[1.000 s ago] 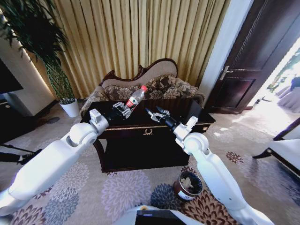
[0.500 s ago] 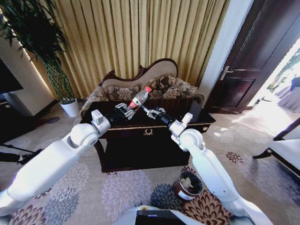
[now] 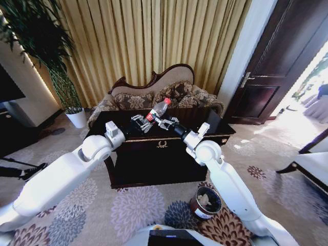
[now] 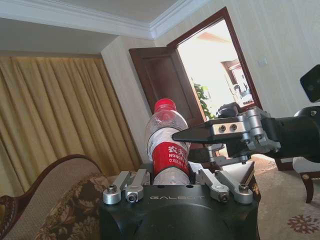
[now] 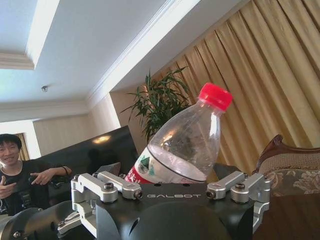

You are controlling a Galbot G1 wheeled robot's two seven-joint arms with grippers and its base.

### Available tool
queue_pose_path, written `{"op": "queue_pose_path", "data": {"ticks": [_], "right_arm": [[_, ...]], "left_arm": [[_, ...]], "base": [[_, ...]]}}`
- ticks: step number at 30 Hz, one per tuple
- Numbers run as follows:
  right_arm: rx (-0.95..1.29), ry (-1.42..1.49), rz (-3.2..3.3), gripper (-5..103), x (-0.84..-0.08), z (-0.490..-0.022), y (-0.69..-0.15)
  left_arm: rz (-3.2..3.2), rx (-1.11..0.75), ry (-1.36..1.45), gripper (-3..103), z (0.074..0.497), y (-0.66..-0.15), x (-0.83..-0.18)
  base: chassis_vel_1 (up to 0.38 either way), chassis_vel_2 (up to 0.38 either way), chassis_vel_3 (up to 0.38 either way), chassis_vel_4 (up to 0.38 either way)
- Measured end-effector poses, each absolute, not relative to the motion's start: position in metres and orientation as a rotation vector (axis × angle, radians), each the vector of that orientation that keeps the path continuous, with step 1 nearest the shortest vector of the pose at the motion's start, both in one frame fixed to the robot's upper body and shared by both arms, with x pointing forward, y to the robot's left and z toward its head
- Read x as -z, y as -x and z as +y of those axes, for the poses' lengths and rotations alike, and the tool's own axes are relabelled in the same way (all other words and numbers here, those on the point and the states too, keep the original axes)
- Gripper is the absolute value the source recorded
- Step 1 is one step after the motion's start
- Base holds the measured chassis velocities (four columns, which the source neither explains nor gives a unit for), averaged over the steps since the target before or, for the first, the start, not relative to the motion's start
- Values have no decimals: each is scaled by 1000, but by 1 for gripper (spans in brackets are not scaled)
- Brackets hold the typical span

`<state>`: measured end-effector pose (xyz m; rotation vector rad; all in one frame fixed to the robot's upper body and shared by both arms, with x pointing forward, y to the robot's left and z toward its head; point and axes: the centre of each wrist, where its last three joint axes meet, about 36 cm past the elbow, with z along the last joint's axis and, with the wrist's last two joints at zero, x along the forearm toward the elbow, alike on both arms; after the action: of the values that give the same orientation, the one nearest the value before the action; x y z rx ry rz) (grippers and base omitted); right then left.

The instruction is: Move to the front of the table and place the trash on the table into the trash bin.

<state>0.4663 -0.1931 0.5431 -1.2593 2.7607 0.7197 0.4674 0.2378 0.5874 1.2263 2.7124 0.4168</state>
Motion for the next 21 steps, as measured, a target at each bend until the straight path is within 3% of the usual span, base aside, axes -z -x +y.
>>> {"op": "queue_pose_path", "data": {"ticks": [21], "right_arm": [[-727, 1269, 2759, 100, -543, -188, -468]], "left_arm": [[2728, -397, -1280, 31, 228, -462, -570]], "base": [[0, 0, 0, 0]]}}
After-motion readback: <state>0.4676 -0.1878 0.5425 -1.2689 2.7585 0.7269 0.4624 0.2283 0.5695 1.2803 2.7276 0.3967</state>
